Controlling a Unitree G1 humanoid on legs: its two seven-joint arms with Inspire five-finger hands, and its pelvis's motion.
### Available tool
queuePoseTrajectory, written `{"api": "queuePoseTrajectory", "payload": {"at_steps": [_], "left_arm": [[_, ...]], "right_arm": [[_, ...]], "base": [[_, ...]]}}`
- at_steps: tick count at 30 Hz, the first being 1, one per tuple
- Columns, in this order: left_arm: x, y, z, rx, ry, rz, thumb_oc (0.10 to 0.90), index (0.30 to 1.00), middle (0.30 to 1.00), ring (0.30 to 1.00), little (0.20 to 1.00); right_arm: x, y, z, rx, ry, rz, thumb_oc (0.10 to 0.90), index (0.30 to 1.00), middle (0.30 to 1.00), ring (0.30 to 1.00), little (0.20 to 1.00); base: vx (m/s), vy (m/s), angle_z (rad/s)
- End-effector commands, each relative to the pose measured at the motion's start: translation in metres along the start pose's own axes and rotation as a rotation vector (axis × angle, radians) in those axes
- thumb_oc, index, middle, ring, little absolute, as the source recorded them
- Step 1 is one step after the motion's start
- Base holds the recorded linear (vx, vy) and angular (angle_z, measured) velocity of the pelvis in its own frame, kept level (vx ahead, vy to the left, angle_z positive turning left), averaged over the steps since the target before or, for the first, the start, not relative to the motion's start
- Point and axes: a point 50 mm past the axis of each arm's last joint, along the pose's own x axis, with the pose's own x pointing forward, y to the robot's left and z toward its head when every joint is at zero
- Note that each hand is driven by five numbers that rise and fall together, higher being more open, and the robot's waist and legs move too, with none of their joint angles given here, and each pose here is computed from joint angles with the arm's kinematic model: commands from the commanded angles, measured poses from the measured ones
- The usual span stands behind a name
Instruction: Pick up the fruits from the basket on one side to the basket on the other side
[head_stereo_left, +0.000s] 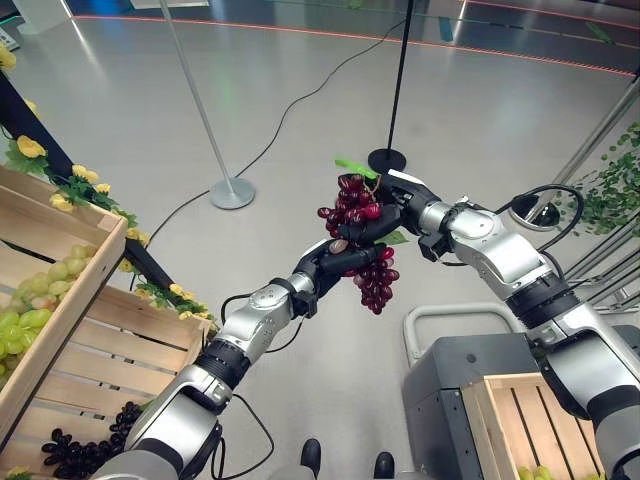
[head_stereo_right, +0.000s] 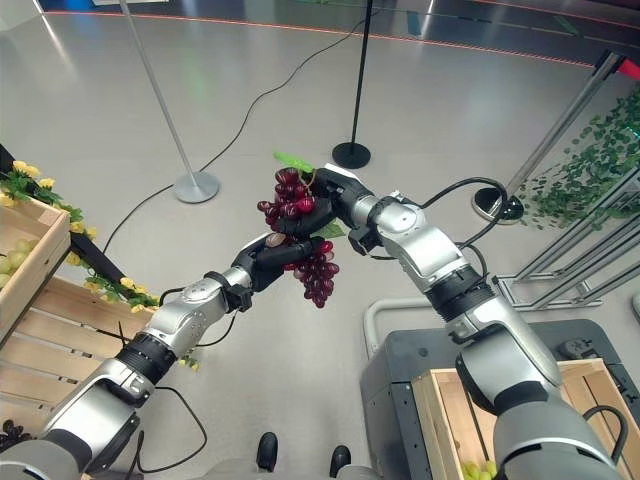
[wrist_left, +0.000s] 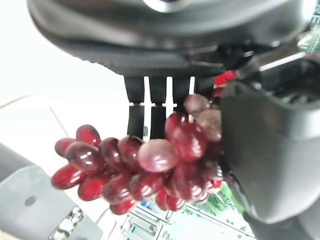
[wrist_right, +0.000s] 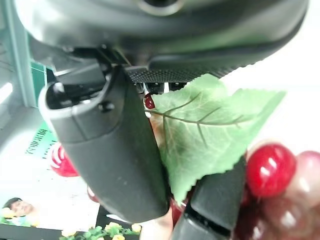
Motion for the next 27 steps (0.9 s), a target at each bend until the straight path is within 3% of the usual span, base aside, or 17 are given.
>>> {"api": "queuePoseTrajectory", "payload": {"at_steps": [1, 13, 21, 27], "left_arm": [[-0.003, 0.018, 0.062, -0.101, -0.370, 0.038, 0.400, 0.300, 0.300, 0.300, 0.300], [-0.013, 0.031, 0.055, -0.102, -0.374, 0.076, 0.400, 0.300, 0.300, 0.300, 0.300], [-0.021, 0.043, 0.049, -0.120, -0.366, 0.123, 0.400, 0.300, 0.300, 0.300, 0.300], [-0.028, 0.049, 0.029, -0.184, -0.358, 0.168, 0.400, 0.300, 0.300, 0.300, 0.300]], "right_arm": [[-0.023, -0.051, -0.006, -0.152, 0.109, -0.137, 0.800, 0.900, 0.900, 0.900, 0.900], [-0.048, -0.070, -0.036, -0.121, 0.244, -0.080, 0.800, 0.900, 0.900, 0.900, 0.900], [-0.080, -0.093, -0.065, -0.151, 0.450, -0.042, 0.800, 0.900, 0.900, 0.900, 0.900], [-0.075, -0.079, -0.071, 0.152, 0.252, -0.136, 0.800, 0.900, 0.900, 0.900, 0.900]], "base": [[0.00, 0.000, 0.00], [0.00, 0.000, 0.00], [0.00, 0.000, 0.00], [0.00, 0.000, 0.00]]}}
